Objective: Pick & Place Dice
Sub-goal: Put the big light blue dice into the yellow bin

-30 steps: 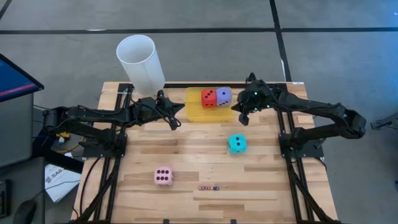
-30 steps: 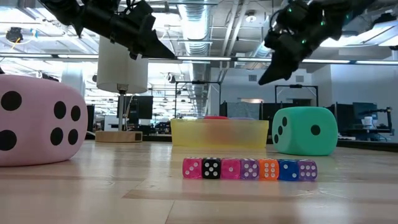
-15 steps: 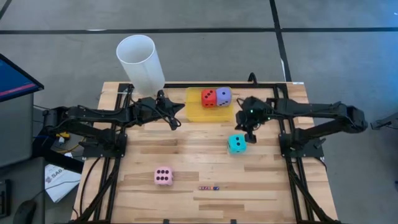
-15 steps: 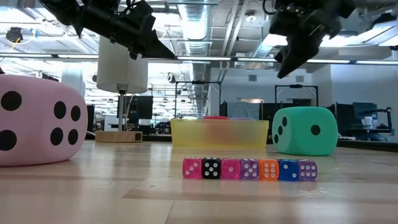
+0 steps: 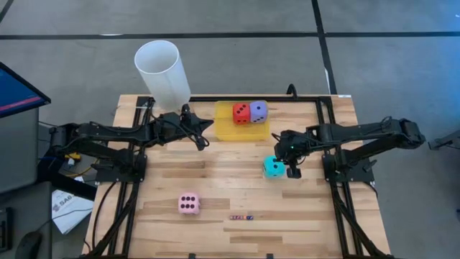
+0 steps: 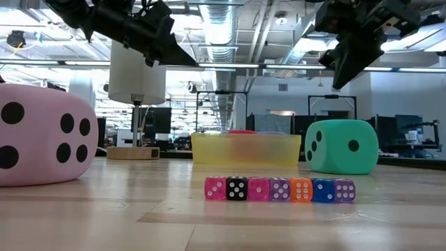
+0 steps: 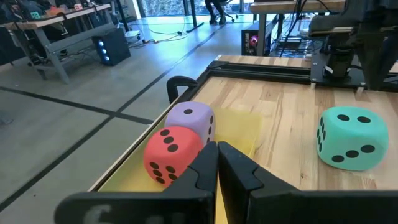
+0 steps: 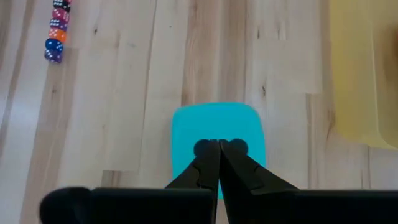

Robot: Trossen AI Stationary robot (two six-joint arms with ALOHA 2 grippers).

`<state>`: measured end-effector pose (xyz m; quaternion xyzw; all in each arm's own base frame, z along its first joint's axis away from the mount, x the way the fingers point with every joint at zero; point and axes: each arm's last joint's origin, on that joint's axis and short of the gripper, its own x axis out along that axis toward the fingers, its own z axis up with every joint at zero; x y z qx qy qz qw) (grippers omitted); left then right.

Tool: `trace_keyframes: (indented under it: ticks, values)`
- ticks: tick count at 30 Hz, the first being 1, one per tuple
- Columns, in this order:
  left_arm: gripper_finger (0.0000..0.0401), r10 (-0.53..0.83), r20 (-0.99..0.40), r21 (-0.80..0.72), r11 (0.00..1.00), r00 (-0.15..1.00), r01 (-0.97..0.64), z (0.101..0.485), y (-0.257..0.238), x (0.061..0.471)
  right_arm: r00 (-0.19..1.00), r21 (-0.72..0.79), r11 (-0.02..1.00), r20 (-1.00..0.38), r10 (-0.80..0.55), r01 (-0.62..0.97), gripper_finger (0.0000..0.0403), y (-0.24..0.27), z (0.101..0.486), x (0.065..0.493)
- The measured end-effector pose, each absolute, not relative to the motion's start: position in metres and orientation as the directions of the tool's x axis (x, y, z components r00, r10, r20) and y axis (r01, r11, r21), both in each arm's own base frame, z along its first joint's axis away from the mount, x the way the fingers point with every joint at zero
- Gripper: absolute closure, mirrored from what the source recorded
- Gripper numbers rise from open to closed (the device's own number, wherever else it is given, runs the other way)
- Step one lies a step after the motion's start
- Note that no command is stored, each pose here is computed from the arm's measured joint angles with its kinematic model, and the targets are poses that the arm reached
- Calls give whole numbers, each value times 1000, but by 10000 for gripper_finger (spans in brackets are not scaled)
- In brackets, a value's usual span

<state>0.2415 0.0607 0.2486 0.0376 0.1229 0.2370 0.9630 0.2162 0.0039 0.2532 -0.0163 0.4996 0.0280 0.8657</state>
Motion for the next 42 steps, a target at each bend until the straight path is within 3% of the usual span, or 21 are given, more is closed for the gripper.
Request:
trace_keyframes:
  ticks: [7,18,23,28,42]
  values:
    - [399,466,-219,131,885,857,-447,249,61,241,492,-6,997,-870,34,-80,328,5,253,216]
    - [399,466,-218,131,885,858,-447,249,61,242,497,-5,997,-867,34,-77,131,5,253,216]
    - [399,466,-219,131,885,857,-447,249,61,242,532,-7,997,-846,35,-77,70,5,255,219]
    - [399,466,-219,131,885,857,-447,249,61,242,544,-8,997,-839,35,-77,43,5,256,221]
    - [399,466,-219,131,885,857,-447,249,61,242,545,-12,998,-838,27,-68,42,2,256,221]
